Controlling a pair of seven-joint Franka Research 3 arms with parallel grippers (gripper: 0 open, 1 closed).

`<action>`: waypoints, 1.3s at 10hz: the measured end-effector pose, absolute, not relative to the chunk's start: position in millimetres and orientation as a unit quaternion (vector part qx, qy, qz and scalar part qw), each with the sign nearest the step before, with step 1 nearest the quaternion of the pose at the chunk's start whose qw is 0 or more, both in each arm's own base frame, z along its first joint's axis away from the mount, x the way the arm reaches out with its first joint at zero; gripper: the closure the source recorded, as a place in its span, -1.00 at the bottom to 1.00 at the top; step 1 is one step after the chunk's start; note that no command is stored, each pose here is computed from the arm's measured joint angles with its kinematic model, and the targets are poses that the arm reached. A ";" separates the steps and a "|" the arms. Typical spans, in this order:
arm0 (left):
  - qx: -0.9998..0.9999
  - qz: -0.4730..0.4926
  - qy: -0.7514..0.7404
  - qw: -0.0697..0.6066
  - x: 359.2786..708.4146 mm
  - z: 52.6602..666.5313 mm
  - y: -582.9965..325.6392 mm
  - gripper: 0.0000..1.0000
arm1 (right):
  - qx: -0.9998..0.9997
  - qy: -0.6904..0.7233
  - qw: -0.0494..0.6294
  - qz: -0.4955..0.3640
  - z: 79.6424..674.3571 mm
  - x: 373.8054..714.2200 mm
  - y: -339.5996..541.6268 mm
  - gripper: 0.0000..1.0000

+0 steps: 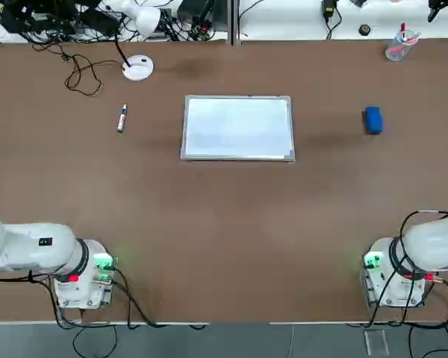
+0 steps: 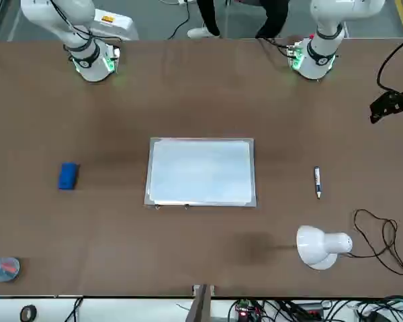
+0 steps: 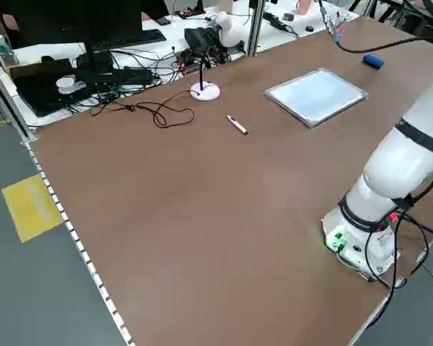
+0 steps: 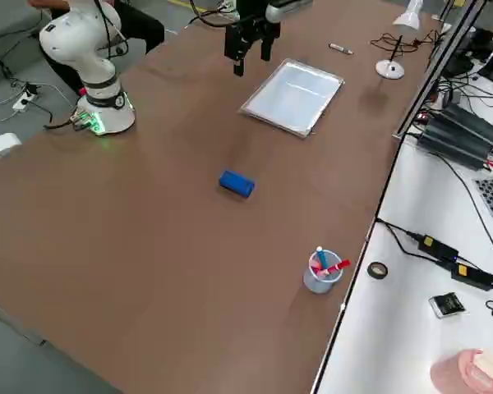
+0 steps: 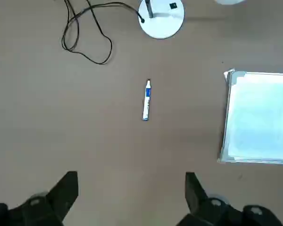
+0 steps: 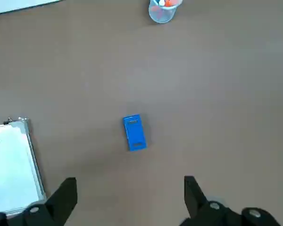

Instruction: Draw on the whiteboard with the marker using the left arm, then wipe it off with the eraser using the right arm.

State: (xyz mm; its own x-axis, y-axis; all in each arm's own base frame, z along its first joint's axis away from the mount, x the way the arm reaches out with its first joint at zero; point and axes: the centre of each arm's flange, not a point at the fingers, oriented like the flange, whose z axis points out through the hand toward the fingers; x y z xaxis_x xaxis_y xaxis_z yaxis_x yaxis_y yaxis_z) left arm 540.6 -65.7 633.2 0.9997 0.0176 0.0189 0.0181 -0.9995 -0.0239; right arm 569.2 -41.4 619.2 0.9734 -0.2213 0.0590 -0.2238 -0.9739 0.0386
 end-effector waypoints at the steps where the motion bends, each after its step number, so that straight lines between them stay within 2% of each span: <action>1: -1.000 -0.009 -0.009 0.012 540.6 633.2 -65.7 -1.00 | 0.993 -0.114 0.023 0.027 619.1 569.3 -40.6 -1.00; 8: -1.000 -0.003 -0.009 0.016 545.7 624.2 -65.5 -1.00 | 0.992 -0.121 0.024 0.029 619.4 569.9 -35.3 -1.00; 13: -1.000 -0.002 -0.010 0.012 567.2 541.7 -71.0 -1.00 | 0.991 -0.124 0.024 0.033 620.1 570.7 -34.4 -1.00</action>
State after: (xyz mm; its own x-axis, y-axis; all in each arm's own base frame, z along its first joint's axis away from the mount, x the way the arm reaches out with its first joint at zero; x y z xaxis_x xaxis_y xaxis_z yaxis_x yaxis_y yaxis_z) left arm 567.2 -71.0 541.7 0.9998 0.0203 0.0034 0.0204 -0.9995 -0.0242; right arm 570.7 -34.4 620.1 0.9672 -0.2437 0.0715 -0.2469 -0.9682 0.0395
